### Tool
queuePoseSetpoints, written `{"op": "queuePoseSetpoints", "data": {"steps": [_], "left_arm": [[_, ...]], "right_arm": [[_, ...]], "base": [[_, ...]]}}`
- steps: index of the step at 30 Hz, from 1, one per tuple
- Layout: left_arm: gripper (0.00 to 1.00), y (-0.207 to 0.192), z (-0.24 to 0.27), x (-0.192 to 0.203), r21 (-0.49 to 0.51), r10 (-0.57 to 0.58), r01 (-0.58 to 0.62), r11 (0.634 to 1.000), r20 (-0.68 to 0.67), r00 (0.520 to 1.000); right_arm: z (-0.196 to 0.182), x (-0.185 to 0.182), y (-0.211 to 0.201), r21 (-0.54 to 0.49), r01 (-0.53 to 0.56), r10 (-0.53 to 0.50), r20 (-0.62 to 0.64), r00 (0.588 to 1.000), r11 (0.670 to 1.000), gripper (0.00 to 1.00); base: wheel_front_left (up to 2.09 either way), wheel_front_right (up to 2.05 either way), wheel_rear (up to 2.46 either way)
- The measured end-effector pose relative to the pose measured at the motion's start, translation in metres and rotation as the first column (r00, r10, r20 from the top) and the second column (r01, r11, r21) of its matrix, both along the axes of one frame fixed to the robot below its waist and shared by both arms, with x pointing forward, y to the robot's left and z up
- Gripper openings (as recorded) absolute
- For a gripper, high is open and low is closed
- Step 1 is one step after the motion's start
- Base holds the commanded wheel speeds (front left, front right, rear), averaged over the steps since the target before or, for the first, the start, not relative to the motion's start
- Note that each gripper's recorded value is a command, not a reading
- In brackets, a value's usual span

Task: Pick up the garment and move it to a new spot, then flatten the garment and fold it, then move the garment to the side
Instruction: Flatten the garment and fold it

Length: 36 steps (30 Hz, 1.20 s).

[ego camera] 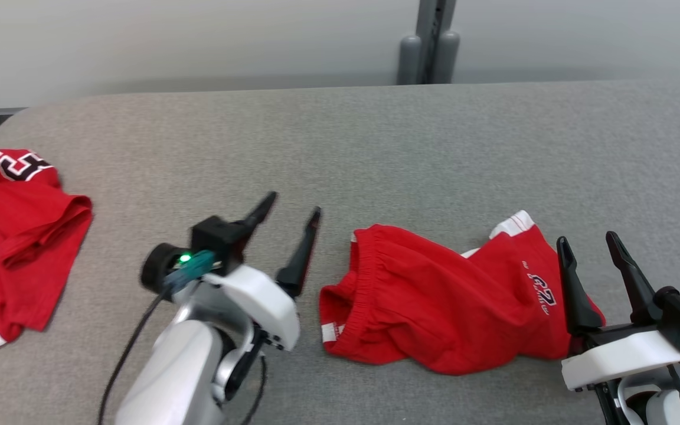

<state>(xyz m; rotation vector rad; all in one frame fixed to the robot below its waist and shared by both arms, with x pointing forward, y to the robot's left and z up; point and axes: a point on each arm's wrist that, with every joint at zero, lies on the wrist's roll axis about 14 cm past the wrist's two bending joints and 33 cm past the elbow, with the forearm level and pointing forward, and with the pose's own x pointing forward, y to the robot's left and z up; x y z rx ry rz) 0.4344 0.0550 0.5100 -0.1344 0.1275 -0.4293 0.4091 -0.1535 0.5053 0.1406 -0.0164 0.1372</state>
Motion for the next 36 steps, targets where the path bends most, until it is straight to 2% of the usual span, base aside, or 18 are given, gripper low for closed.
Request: {"op": "queuePoseSetpoints", "data": {"steps": [6,13,21,22,23,24,30,36], "left_arm": [[1.00,-0.038,-0.035,-0.004,0.023,-0.126,0.132,0.991,-0.169,0.977],[1.00,-0.065,-0.082,-0.017,-0.029,-0.218,0.225,0.974,-0.395,0.892],[1.00,-0.087,-0.100,-0.026,-0.066,-0.291,0.299,0.952,-0.494,0.819],[0.94,-0.089,-0.100,-0.027,-0.064,-0.299,0.309,0.949,-0.493,0.817],[0.44,-0.091,-0.099,-0.025,-0.057,-0.305,0.319,0.946,-0.485,0.819],[0.00,-0.092,-0.094,-0.020,-0.059,-0.310,0.320,0.946,-0.461,0.831],[0.00,-0.092,-0.061,0.012,0.005,-0.307,0.320,0.947,-0.271,0.912],[0.00,-0.098,0.002,0.038,0.055,-0.318,0.318,0.947,0.000,0.948]], "right_arm": [[-0.006,-0.003,-0.013,0.007,0.039,-0.039,-0.016,0.999,0.999,1.00],[-0.015,-0.007,-0.030,0.023,0.090,-0.090,-0.036,0.995,0.996,1.00],[-0.021,-0.013,-0.045,0.038,0.139,-0.138,-0.045,0.989,0.990,1.00],[-0.022,-0.014,-0.047,0.038,0.145,-0.144,-0.047,0.989,0.989,1.00],[-0.022,-0.015,-0.048,0.042,0.151,-0.149,-0.047,0.988,0.988,1.00],[-0.022,-0.015,-0.049,0.045,0.154,-0.152,-0.045,0.987,0.987,1.00],[-0.026,-0.018,-0.056,0.051,0.177,-0.175,-0.051,0.983,0.983,1.00],[-0.027,-0.017,-0.059,0.057,0.187,-0.185,-0.051,0.981,0.981,1.00]], "base": [[0.00,0.00,0.00],[0.00,0.00,0.00],[0.00,0.00,0.00],[0.00,0.00,0.00],[0.00,0.00,0.00],[0.00,0.00,0.00],[0.00,0.00,0.00],[0.00,0.00,0.00]]}}
